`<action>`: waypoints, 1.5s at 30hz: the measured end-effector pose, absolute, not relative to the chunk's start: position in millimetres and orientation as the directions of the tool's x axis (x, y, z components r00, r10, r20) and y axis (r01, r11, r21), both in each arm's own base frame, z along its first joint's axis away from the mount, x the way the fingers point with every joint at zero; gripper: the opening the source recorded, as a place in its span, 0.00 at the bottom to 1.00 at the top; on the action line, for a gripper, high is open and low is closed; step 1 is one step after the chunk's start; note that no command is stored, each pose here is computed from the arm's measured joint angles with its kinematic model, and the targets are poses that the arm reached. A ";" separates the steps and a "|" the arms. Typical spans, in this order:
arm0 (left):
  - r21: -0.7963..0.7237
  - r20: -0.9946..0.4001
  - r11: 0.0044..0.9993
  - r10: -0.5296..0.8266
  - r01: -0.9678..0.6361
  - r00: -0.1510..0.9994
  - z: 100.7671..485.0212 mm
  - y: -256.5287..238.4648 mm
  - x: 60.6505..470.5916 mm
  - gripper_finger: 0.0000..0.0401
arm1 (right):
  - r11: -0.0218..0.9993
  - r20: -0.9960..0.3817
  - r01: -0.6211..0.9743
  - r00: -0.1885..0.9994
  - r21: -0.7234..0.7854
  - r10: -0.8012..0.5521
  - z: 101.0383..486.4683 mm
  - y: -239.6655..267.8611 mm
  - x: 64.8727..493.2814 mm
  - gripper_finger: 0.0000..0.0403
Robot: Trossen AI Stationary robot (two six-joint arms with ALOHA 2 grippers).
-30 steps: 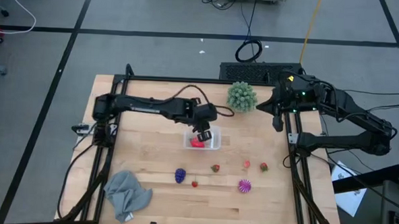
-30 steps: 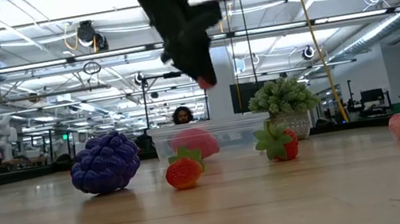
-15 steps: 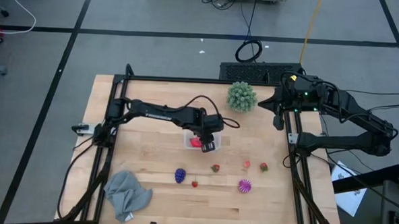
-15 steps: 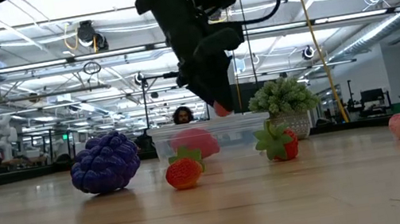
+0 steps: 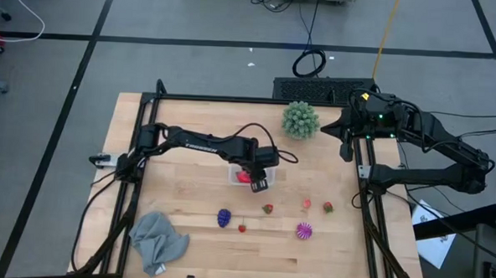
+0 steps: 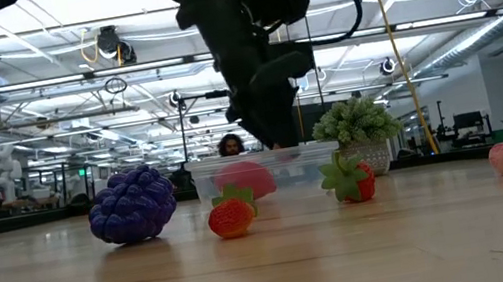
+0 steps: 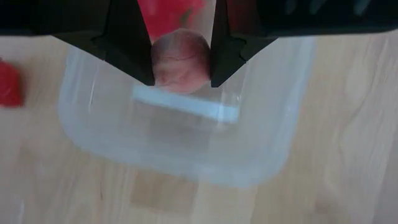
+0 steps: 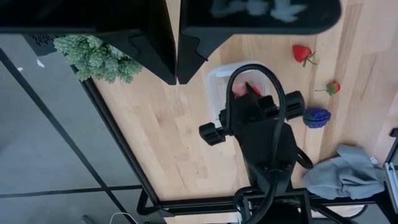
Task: Pick and placing Produce into tupperware
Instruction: Put the left pink peach into the transparent bin, then put the purple grapes into the transparent bin
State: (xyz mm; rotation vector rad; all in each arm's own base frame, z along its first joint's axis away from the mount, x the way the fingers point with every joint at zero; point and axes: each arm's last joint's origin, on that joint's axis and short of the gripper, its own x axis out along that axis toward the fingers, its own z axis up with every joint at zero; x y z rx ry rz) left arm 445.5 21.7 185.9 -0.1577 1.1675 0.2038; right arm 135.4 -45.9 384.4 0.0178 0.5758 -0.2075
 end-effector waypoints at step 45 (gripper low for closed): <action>0.106 -0.861 0.948 0.239 -0.301 0.448 266.1 44.8 409.7 0.55 | 0.977 -0.542 0.212 0.819 -0.018 -0.188 384.4 -45.8 135.4 0.01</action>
